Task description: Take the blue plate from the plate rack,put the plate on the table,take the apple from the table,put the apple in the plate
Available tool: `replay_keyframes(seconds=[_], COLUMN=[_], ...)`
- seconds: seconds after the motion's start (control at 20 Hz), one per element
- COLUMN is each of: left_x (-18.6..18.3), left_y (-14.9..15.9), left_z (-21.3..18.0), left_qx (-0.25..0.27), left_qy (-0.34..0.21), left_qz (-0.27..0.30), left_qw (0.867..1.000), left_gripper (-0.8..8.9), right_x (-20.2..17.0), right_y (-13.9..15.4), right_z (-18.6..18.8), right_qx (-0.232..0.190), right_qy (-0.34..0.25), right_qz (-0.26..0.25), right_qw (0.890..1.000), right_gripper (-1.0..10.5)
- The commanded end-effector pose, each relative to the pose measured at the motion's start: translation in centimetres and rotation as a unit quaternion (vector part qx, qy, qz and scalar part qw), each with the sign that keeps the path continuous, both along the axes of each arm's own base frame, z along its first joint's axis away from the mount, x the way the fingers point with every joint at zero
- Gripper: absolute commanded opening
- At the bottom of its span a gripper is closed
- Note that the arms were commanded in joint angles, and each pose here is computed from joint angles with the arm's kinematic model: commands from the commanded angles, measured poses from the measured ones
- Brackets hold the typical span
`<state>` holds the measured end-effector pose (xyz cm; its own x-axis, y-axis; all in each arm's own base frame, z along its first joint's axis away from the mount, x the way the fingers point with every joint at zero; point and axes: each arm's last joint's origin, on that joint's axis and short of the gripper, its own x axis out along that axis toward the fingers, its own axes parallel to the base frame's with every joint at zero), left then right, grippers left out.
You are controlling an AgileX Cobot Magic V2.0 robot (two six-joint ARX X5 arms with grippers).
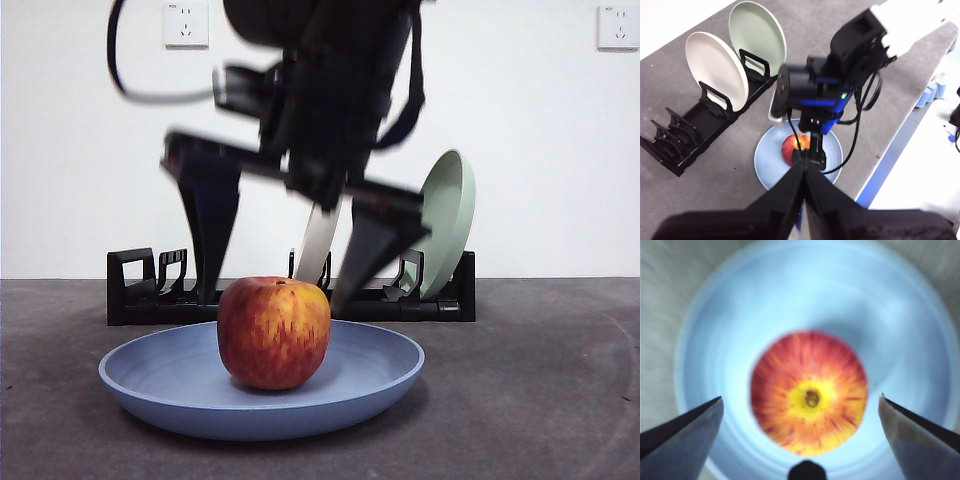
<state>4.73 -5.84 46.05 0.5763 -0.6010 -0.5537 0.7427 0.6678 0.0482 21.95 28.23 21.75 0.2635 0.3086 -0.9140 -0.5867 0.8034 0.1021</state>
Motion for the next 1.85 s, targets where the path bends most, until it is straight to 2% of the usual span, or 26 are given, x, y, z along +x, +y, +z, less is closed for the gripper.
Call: replay_keyframes(seconds=[0.05,0.15,0.2,0.3,0.4,0.45,0.6,0.7,0.95,1.05,1.3,1.55,1.65,1.75,1.85], left_x=[0.0,0.0,0.0,-0.1,-0.2,-0.3,-0.6,-0.7,-0.2,0.3,2.0,4.0,4.8,5.7,6.8], left_y=[0.1,0.1,0.1,0.3,0.8,1.1,1.9,2.0,1.3,0.7,-1.5,-3.9,-3.9,-3.4,-2.4], left_z=[0.0,0.0,0.0,0.1,0.1,0.2,0.3,0.3,0.2,0.1,-0.4,-1.2,-1.3,-1.6,-2.6], left_qx=[0.001,0.003,0.004,0.006,0.013,0.016,0.02,0.019,0.027,0.037,0.07,0.106,0.127,0.131,0.075], left_qy=[-0.004,-0.006,-0.007,-0.014,-0.032,-0.043,-0.066,-0.068,-0.06,-0.054,-0.033,-0.009,-0.022,-0.038,-0.076], left_qz=[0.001,-0.001,-0.001,0.008,0.037,0.052,0.09,0.09,0.086,0.086,0.083,0.089,0.09,0.071,0.036], left_qw=[1.0,1.0,1.0,1.0,0.999,0.998,0.993,0.993,0.994,0.994,0.994,0.99,0.988,0.988,0.994], left_gripper=[-0.04,-0.04,-0.04,-0.04,-0.04,-0.04,-0.04,-0.04,-0.04,-0.04,-0.04,-0.04,-0.04,-0.04,-0.04], right_x=[-0.8,-1.7,-2.3,-3.8,-5.6,-6.8,-10.2,-12.1,-14.6,-15.0,-15.0,-14.8,-14.8,-14.8,-14.8], right_y=[-0.4,-1.8,-2.7,-4.9,-7.8,-9.3,-13.8,-16.4,-20.0,-20.6,-20.8,-20.6,-20.6,-20.6,-20.6], right_z=[4.0,7.1,8.6,11.5,14.0,15.2,18.0,19.0,20.2,20.1,19.7,19.6,19.6,19.6,19.6], right_qx=[0.025,0.033,0.033,0.029,0.019,0.018,0.039,0.055,0.066,0.062,0.02,0.018,0.018,0.017,0.017], right_qy=[-0.04,-0.063,-0.076,-0.106,-0.142,-0.158,-0.18,-0.19,-0.235,-0.234,-0.23,-0.229,-0.229,-0.229,-0.229], right_qz=[0.005,-0.002,-0.004,-0.007,-0.024,-0.021,-0.014,-0.02,-0.048,-0.051,-0.06,-0.06,-0.06,-0.06,-0.06], right_qw=[0.999,0.997,0.997,0.994,0.989,0.987,0.983,0.98,0.968,0.969,0.971,0.971,0.971,0.972,0.972], right_gripper=[6.6,6.5,6.0,3.8,0.2,0.0,0.0,0.0,0.0,0.0,0.0,0.0,0.0,0.0,0.0])
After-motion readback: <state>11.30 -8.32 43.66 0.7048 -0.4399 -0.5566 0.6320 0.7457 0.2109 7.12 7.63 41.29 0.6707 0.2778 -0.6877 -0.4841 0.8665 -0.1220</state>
